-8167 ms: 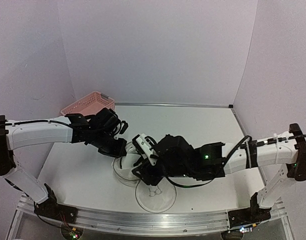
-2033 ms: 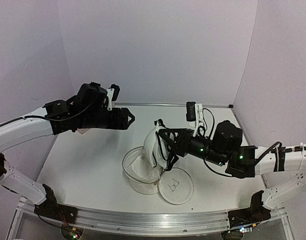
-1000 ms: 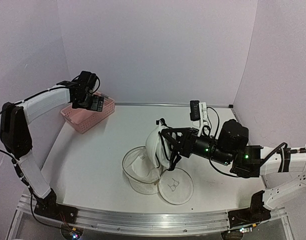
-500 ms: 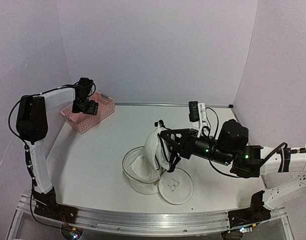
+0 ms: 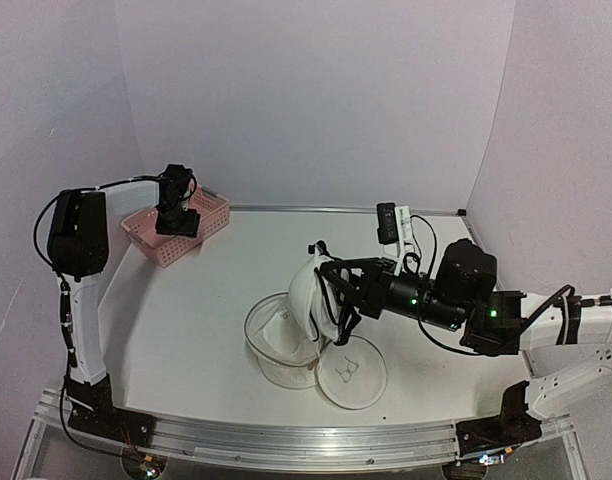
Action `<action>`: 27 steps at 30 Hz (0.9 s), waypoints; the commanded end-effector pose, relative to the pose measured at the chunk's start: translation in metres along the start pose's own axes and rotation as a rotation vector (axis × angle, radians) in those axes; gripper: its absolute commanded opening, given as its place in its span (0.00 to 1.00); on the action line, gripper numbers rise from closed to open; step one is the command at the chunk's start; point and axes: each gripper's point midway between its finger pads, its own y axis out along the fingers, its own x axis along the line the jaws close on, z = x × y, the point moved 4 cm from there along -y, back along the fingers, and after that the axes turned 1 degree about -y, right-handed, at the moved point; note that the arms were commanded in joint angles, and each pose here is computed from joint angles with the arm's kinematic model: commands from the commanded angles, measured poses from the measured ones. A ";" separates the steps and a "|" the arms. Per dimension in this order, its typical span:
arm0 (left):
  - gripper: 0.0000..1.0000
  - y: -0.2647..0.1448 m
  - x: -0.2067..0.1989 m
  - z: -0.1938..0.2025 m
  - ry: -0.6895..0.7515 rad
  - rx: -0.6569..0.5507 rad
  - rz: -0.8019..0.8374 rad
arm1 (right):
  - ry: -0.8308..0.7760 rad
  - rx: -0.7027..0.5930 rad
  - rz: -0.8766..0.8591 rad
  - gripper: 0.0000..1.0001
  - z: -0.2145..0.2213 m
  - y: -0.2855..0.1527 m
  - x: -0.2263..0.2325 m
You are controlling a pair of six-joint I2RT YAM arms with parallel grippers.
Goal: Unzip the laundry bag and remove the bra
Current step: Move the bin to the center of the board.
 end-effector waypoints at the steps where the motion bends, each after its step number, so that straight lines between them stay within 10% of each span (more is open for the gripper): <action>1: 0.61 -0.009 0.000 -0.015 -0.006 -0.040 0.023 | -0.002 -0.051 -0.045 0.00 -0.015 0.001 0.010; 27: 0.13 -0.023 -0.010 0.002 -0.033 -0.008 0.128 | 0.020 -0.056 -0.039 0.00 -0.012 -0.001 0.007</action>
